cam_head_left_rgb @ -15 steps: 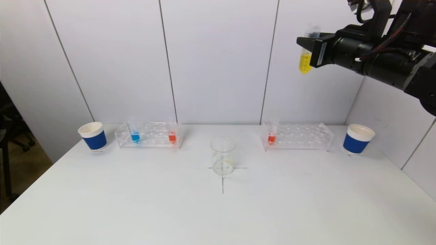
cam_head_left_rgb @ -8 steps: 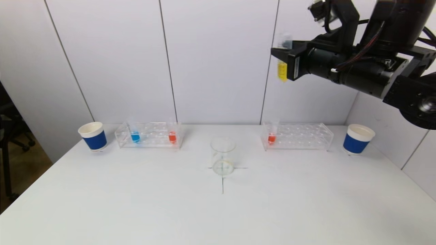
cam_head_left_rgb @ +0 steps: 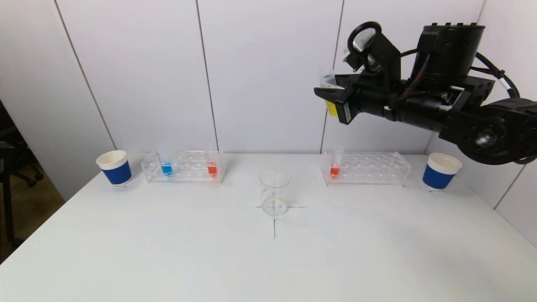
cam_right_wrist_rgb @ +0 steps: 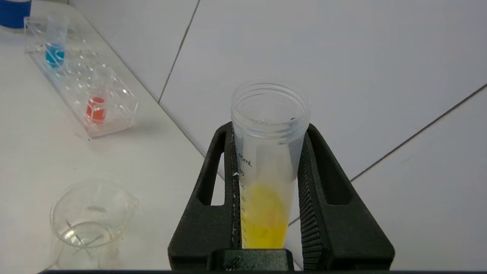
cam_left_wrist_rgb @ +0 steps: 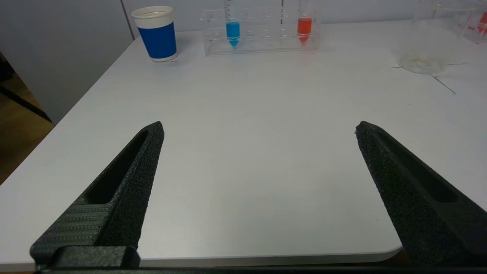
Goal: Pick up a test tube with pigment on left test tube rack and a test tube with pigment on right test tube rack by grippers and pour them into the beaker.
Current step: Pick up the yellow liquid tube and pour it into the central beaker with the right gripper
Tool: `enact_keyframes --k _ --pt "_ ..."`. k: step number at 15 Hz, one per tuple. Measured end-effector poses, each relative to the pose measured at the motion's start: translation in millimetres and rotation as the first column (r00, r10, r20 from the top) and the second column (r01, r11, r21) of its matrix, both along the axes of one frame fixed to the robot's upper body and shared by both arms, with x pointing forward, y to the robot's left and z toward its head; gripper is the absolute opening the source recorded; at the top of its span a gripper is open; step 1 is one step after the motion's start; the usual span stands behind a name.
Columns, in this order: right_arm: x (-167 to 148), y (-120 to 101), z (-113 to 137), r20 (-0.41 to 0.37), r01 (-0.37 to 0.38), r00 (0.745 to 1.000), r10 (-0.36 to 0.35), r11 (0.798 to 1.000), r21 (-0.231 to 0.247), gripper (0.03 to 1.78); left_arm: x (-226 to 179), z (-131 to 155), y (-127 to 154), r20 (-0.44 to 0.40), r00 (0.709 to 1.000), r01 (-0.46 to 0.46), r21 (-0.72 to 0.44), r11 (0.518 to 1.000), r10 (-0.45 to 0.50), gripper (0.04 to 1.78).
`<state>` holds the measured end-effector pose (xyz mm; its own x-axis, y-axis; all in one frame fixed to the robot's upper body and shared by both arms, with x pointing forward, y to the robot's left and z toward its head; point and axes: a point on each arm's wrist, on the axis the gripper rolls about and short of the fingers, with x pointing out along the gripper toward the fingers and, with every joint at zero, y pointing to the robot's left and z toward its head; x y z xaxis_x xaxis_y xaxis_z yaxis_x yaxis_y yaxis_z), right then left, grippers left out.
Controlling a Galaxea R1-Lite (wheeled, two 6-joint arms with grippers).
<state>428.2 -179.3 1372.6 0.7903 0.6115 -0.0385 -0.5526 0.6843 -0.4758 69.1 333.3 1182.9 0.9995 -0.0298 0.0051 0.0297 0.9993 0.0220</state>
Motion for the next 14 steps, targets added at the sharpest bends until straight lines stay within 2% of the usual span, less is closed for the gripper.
enact_keyframes --k 2,4,12,14 --pt "4 -1 -5 0.000 -0.023 1.000 0.023 0.998 -0.059 0.49 0 0 0 0.000 1.000 0.001 0.000 1.000 -0.001 1.76" --pt "9 0 -7 0.029 -0.032 0.999 0.035 0.995 -0.098 0.49 0 0 0 0.000 1.000 0.000 0.000 1.000 0.000 1.76" --pt "32 15 -22 0.091 -0.106 0.988 0.125 0.976 -0.191 0.49 0 0 0 0.000 1.000 0.000 0.000 1.000 0.000 1.76" --pt "38 18 -30 0.112 -0.118 0.983 0.148 0.964 -0.240 0.49 0 0 0 0.000 1.000 0.000 0.000 1.000 0.000 1.76"
